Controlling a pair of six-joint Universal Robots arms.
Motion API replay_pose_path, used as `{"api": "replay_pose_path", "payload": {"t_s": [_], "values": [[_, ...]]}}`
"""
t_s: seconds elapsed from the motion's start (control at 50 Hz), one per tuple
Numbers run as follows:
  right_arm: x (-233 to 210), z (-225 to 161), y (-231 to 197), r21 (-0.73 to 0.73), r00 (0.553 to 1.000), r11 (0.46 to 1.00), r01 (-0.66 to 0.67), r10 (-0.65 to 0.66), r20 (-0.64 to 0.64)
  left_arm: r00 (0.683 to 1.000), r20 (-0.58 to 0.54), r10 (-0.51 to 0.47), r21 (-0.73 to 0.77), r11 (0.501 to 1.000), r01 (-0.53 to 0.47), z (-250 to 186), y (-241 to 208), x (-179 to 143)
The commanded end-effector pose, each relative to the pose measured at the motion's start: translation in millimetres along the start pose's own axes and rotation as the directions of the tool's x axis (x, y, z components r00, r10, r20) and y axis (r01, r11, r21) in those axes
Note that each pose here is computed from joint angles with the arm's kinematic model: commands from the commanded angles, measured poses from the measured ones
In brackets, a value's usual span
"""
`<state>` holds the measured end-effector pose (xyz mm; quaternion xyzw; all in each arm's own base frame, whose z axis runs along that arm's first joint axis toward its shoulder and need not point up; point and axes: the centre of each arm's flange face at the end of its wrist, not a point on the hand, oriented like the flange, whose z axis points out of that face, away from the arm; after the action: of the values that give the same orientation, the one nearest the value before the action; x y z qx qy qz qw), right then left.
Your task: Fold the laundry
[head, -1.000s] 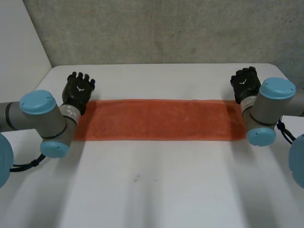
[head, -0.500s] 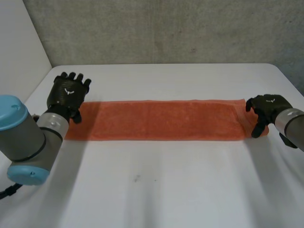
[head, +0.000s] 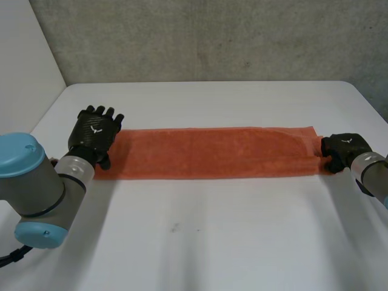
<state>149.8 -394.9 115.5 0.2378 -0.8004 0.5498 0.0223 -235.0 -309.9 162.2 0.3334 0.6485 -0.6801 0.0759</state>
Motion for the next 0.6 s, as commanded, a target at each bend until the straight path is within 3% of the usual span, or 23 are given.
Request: {"api": "replay_pose_path", "payload": {"t_s": [0.02,0.1,0.2,0.32,0.4,0.48,0.5,0.54,0.58,0.6], "values": [[56.0,7.9,-3.8,-0.01,0.96,0.998,0.067,-0.067,-0.271,1.0,0.001,-0.001,-0.004,1.0,0.001,-2.7,-0.1,-0.7],[82.5,5.9,-16.1,-0.059,0.893,0.975,0.213,-0.219,-0.394,1.0,-0.002,0.0,-0.009,1.0,0.0,-4.9,0.8,0.1],[93.7,7.1,-27.7,-0.119,0.815,0.92,0.373,-0.386,-0.432,1.0,-0.001,0.0,-0.013,1.0,0.0,-5.5,1.5,-0.2],[65.6,11.0,-60.1,-0.016,0.801,0.893,0.45,-0.412,-0.435,1.0,0.005,0.0,-0.012,1.0,0.0,-5.3,0.9,-2.1],[3.2,8.7,-99.4,0.175,0.837,0.86,0.48,-0.389,-0.386,1.0,0.008,-0.001,-0.008,1.0,0.001,-5.5,-0.5,-3.0],[-72.6,-7.3,-132.2,0.38,0.865,0.78,0.498,-0.418,-0.276,1.0,0.006,-0.001,-0.007,1.0,0.001,-5.7,-0.8,-2.6],[-107.4,-18.0,-141.6,0.465,0.868,0.735,0.494,-0.448,-0.214,1.0,0.006,-0.001,-0.007,1.0,0.001,-5.7,-0.8,-2.6],[-143.3,-30.4,-145.4,0.544,0.862,0.689,0.479,-0.487,-0.142,1.0,0.006,0.001,-0.007,1.0,-0.001,-5.7,-0.8,-2.6],[-209.3,-52.0,-135.6,0.667,0.819,0.614,0.422,-0.573,0.009,1.0,0.008,-0.001,-0.008,1.0,0.001,-5.5,-0.5,-3.0],[-223.3,-55.7,-130.2,0.688,0.804,0.601,0.407,-0.593,0.043,1.0,0.009,0.0,-0.009,1.0,0.0,-5.3,-0.2,-3.5]]}}
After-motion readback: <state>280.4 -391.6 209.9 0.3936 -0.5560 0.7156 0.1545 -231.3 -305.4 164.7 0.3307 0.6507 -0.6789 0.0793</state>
